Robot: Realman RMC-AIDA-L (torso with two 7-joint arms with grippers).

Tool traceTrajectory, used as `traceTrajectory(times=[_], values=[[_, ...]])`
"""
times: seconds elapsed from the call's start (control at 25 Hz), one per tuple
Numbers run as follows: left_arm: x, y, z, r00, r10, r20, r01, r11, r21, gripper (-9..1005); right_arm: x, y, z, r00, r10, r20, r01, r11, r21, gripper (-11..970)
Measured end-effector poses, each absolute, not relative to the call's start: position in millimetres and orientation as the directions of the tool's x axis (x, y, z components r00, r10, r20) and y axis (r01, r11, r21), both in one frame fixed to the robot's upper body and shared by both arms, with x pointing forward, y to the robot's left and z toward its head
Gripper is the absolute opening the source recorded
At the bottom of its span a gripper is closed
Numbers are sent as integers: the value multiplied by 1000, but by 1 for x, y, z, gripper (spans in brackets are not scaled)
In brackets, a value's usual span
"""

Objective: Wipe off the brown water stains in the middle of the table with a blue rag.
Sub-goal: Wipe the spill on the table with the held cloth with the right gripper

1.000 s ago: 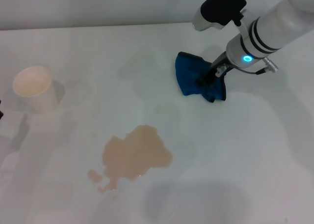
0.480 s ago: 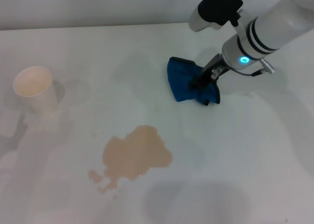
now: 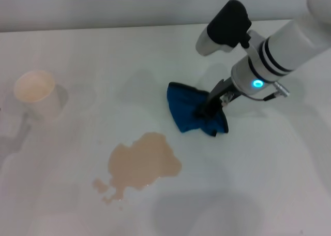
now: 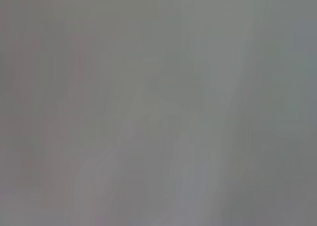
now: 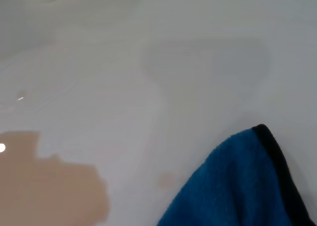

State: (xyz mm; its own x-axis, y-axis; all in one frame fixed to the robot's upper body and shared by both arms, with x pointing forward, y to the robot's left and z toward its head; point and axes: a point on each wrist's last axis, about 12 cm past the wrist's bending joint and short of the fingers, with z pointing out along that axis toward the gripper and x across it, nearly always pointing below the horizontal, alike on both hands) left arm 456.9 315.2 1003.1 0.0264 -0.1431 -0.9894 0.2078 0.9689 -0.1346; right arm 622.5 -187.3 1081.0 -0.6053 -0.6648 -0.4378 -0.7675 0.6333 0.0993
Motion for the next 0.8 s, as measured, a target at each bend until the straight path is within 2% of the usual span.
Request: traceTrajectory(times=[0.24, 0.8], values=[[466, 324, 1009, 70, -159, -985, 135, 980, -149, 893, 602, -177, 1078, -557, -693, -457, -815, 563, 139, 135], [484, 325, 1011, 61, -180, -982, 76, 982, -175, 893, 572, -132, 1071, -495, -718, -490, -868, 432, 244, 115]])
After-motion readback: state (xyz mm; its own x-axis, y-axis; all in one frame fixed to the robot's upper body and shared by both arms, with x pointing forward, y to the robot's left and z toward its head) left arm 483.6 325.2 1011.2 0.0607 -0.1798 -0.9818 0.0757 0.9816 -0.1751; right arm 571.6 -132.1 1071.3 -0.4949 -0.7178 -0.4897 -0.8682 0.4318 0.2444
